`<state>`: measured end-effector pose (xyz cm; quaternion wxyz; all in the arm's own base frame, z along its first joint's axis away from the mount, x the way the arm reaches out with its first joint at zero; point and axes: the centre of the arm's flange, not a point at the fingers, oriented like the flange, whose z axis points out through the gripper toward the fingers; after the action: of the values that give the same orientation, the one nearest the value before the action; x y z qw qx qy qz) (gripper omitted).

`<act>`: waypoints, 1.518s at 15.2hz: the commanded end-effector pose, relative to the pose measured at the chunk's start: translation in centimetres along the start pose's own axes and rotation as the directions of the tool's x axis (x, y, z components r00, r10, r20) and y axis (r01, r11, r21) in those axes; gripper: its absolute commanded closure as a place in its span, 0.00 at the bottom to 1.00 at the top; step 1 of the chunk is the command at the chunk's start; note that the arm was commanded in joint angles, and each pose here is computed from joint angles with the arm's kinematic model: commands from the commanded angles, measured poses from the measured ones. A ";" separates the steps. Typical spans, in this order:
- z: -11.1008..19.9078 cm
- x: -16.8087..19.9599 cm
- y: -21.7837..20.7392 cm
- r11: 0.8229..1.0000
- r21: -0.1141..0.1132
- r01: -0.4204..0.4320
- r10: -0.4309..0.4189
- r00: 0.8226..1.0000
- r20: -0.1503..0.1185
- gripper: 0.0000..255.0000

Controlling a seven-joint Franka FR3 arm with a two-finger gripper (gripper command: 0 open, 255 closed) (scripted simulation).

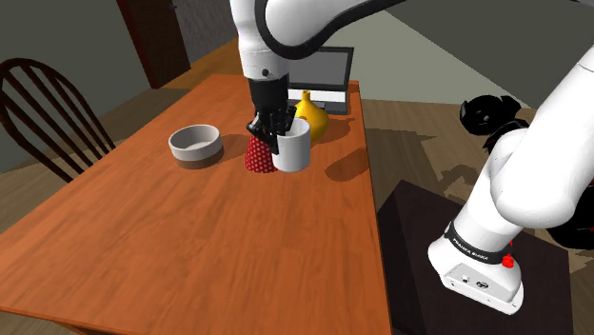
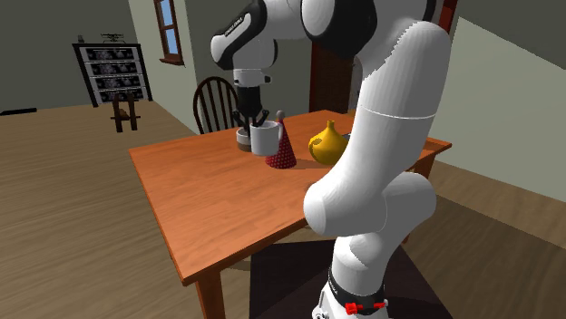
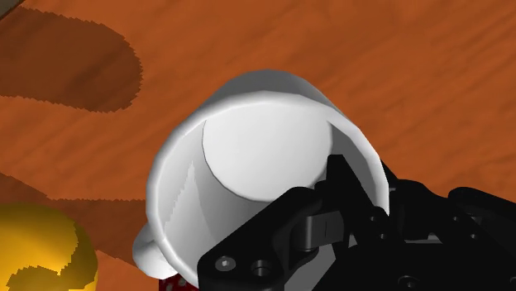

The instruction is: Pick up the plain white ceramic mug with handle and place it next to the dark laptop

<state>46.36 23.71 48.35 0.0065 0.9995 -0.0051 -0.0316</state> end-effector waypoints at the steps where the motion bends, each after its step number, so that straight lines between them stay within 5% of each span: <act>1: -1.1 0.0 0.0 1.000 0.000 0.000 0.000 1.000 0.000 1.00; 23: -12.7 -0.8 0.2 1.000 0.000 0.000 0.000 1.000 0.000 1.00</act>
<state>46.54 23.73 60.51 0.0065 0.9995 -0.0050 -0.0316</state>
